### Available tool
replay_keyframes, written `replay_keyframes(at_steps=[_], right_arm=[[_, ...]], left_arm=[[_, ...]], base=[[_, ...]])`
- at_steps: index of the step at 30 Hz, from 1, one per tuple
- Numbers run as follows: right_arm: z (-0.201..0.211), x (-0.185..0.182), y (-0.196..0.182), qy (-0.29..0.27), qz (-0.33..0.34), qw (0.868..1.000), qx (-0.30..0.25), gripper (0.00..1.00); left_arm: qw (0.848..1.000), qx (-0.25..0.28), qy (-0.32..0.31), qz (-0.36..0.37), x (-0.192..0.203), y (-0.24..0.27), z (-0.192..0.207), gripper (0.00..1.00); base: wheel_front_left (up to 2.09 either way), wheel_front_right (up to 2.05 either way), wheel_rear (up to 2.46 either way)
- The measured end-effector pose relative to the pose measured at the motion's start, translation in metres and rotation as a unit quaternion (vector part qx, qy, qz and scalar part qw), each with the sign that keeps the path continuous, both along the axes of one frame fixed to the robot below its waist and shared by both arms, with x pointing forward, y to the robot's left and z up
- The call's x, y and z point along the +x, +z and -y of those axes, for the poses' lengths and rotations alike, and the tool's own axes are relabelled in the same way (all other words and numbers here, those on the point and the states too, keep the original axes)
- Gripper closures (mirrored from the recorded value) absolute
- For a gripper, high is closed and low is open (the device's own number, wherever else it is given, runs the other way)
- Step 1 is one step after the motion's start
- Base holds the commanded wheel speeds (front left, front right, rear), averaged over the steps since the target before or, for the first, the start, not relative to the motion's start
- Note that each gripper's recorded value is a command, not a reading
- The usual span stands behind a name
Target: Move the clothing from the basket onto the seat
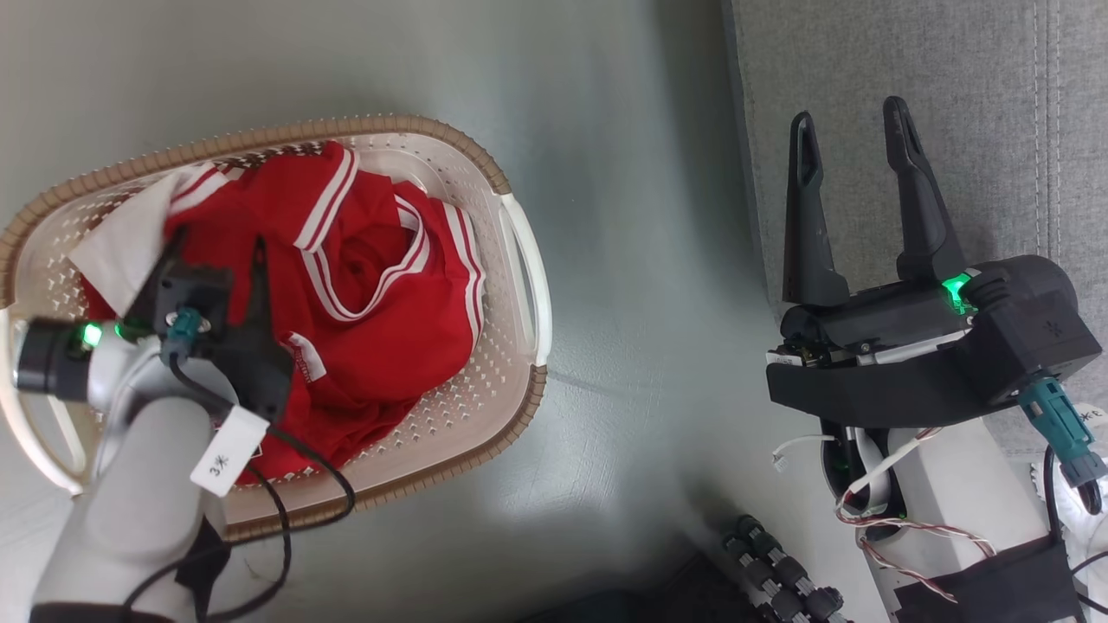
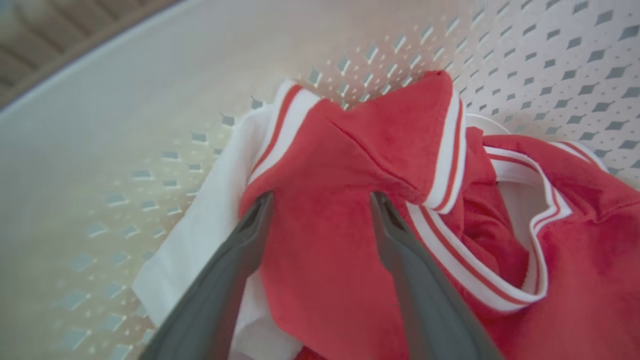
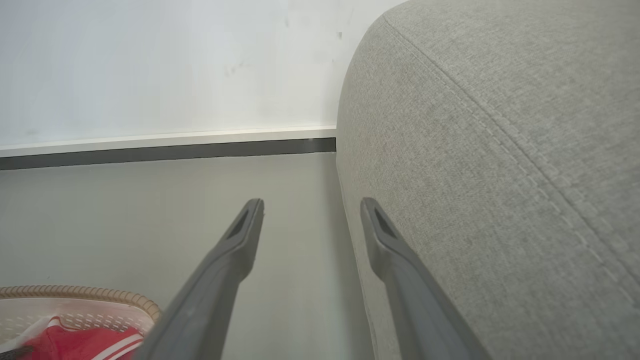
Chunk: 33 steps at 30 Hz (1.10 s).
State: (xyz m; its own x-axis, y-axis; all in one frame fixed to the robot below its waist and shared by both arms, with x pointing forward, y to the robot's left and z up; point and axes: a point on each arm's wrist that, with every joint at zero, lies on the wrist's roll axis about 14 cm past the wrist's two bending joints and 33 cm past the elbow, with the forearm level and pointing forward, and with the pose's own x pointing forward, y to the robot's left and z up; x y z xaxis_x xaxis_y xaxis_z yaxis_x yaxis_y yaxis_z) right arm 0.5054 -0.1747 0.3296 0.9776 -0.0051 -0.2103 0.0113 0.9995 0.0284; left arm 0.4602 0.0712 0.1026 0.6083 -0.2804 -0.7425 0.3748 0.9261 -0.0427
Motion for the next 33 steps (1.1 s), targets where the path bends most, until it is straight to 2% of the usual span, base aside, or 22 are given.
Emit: replay_keyframes(at_steps=[16,17,19,20,21,33], right_arm=[[-0.001,-0.005,-0.014,-0.002,-0.021,1.000,0.003,0.00],[0.000,-0.005,-0.015,-0.002,-0.022,1.000,0.002,0.00],[-0.001,-0.006,-0.016,-0.001,-0.024,1.000,0.002,0.00],[-0.001,-0.006,-0.017,-0.001,-0.025,1.000,0.001,0.00],[-0.001,-0.007,-0.018,-0.002,-0.027,1.000,0.003,0.00],[0.001,-0.006,-0.013,-0.010,-0.028,0.999,0.013,0.00]], left_arm=[[0.999,0.029,-0.003,0.028,0.019,-0.006,-0.006,0.00],[0.999,0.030,-0.005,0.025,0.017,-0.008,-0.006,0.20],[0.999,0.033,-0.006,0.016,0.012,-0.012,-0.007,0.78],[0.999,0.034,-0.007,0.012,0.010,-0.014,-0.007,0.95],[0.999,0.036,-0.010,0.005,0.006,-0.017,-0.006,1.00],[1.000,0.022,-0.010,0.008,0.004,-0.005,0.008,1.00]], base=[[0.00,0.00,0.00],[0.00,0.00,0.00],[0.00,0.00,0.00],[0.00,0.00,0.00],[0.00,0.00,0.00],[0.00,0.00,0.00]])
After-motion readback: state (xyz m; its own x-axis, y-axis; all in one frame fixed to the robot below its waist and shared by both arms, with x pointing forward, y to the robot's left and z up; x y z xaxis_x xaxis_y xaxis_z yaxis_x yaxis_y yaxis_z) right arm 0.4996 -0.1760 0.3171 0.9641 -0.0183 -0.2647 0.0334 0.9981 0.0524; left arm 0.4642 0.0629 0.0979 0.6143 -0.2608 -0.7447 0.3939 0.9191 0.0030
